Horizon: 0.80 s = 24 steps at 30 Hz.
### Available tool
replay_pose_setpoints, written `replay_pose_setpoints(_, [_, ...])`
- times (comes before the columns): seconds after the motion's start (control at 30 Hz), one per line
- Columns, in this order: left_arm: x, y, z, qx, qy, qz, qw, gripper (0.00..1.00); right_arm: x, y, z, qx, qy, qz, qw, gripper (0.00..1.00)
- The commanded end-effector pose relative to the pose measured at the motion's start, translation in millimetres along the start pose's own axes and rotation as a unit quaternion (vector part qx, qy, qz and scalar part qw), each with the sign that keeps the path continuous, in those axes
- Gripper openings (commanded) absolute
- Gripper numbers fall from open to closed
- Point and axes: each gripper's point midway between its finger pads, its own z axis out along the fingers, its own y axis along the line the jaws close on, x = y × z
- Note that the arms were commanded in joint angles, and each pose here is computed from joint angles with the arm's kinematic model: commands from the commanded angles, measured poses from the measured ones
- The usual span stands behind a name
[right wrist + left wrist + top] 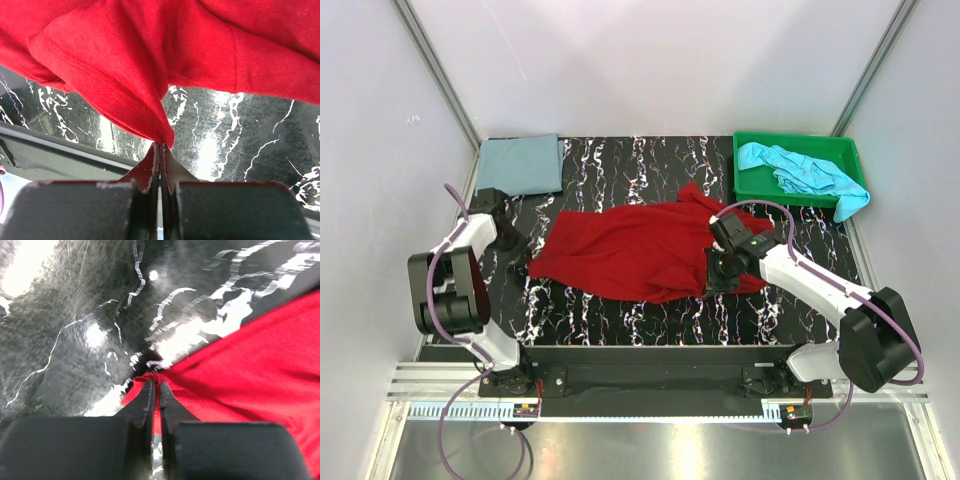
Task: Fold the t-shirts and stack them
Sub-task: Flatten the tshirt out
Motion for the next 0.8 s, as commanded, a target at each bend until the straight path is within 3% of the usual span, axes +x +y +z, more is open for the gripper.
replay_pose_setpoints(0.0, [-17.9,-16.7,-39.7,0.047,-0.059,0.017,0.997,0.00,-15.1,-1.2,-12.5,0.009,-0.033,0.014,0.999,0.00])
replay_pose_setpoints(0.13, [-28.5,-35.3,-84.4,0.096,-0.103,0.027,0.990,0.00,-35.6,-25.5,-41.4,0.071,-0.072,0.037,0.994,0.00])
replay_pose_setpoints(0.23, [-36.8,-51.8,-129.4,0.141,-0.151,0.036,0.978,0.00,-67.4,-41.4,-86.9,0.109,-0.144,0.050,0.982,0.00])
replay_pose_setpoints(0.43, [-55.8,-72.2,-232.5,0.221,-0.264,0.049,0.938,0.00,-131.8,-70.7,-206.8,0.163,-0.315,0.081,0.931,0.00])
replay_pose_setpoints(0.6, [-62.7,-89.9,-297.2,0.279,-0.312,0.068,0.906,0.00,-161.8,-74.2,-319.1,0.195,-0.459,0.089,0.862,0.00])
replay_pose_setpoints(0.77, [-65.7,-107.0,-389.4,0.348,-0.385,0.100,0.849,0.00,-169.9,-60.6,-410.6,0.170,-0.589,0.088,0.785,0.00])
